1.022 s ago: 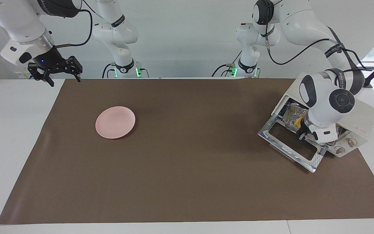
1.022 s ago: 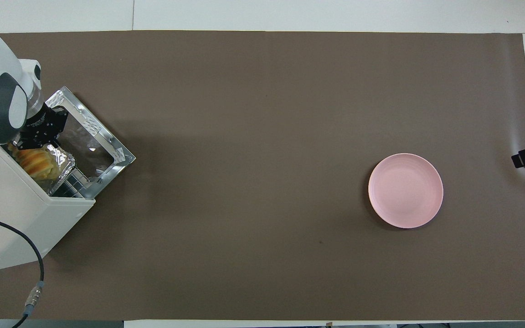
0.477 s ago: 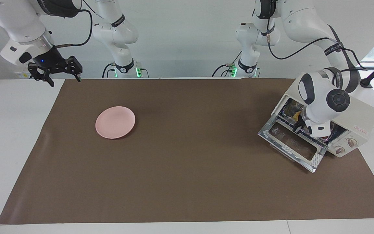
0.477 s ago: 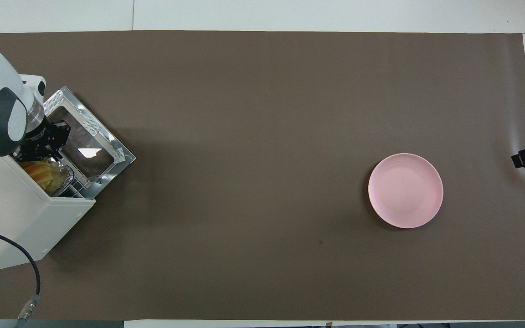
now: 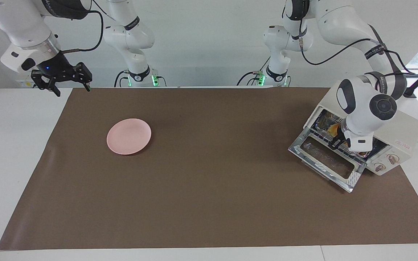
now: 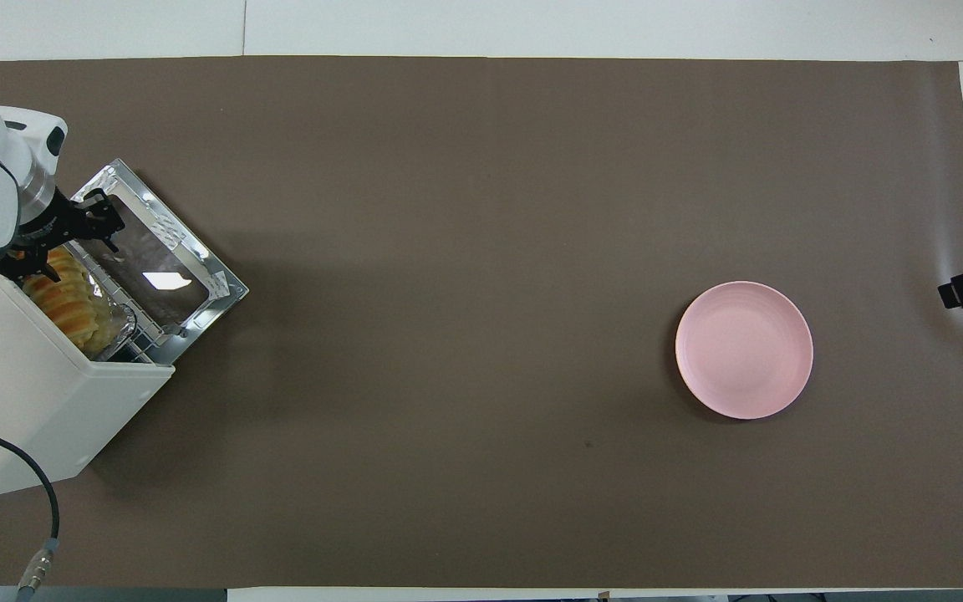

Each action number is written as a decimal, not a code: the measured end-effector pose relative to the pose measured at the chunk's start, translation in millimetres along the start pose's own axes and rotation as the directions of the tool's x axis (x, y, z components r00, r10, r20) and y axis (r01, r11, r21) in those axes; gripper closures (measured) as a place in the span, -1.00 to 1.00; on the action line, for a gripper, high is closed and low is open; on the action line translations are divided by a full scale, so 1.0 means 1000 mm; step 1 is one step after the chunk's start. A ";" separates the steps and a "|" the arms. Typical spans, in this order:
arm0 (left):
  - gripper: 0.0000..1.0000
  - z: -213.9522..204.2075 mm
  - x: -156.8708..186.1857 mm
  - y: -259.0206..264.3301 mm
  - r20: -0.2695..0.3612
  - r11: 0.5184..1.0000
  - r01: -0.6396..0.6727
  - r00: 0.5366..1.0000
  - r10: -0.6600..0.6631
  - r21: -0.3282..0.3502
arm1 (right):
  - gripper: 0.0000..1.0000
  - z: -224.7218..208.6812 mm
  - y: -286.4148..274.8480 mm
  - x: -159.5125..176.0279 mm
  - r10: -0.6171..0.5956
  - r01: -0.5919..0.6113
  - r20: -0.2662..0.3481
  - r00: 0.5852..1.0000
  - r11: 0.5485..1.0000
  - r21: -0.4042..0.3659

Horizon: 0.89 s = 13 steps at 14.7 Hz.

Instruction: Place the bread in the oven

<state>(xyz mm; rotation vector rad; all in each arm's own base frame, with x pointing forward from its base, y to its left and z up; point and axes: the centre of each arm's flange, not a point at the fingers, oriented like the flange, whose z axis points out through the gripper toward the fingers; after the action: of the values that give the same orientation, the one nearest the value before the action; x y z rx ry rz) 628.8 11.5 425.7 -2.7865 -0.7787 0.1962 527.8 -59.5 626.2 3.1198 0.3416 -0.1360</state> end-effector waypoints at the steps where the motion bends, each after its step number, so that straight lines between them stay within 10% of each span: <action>1: -0.96 -0.013 -0.003 -0.001 0.012 1.000 -0.024 1.000 0.024 -0.004 | -1.00 0.000 0.000 0.000 0.000 0.000 0.000 1.000 1.000 0.000; 13: -1.00 -0.150 -0.109 -0.055 0.061 0.866 -0.472 0.872 0.486 -0.165 | -1.00 0.000 0.000 0.000 0.000 0.000 0.000 1.000 1.000 0.000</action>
<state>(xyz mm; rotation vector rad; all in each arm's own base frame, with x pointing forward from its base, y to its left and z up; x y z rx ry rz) 538.3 -28.8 592.0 -3.0820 -0.0974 0.3835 527.8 -59.5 626.2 3.1198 0.3416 -0.1360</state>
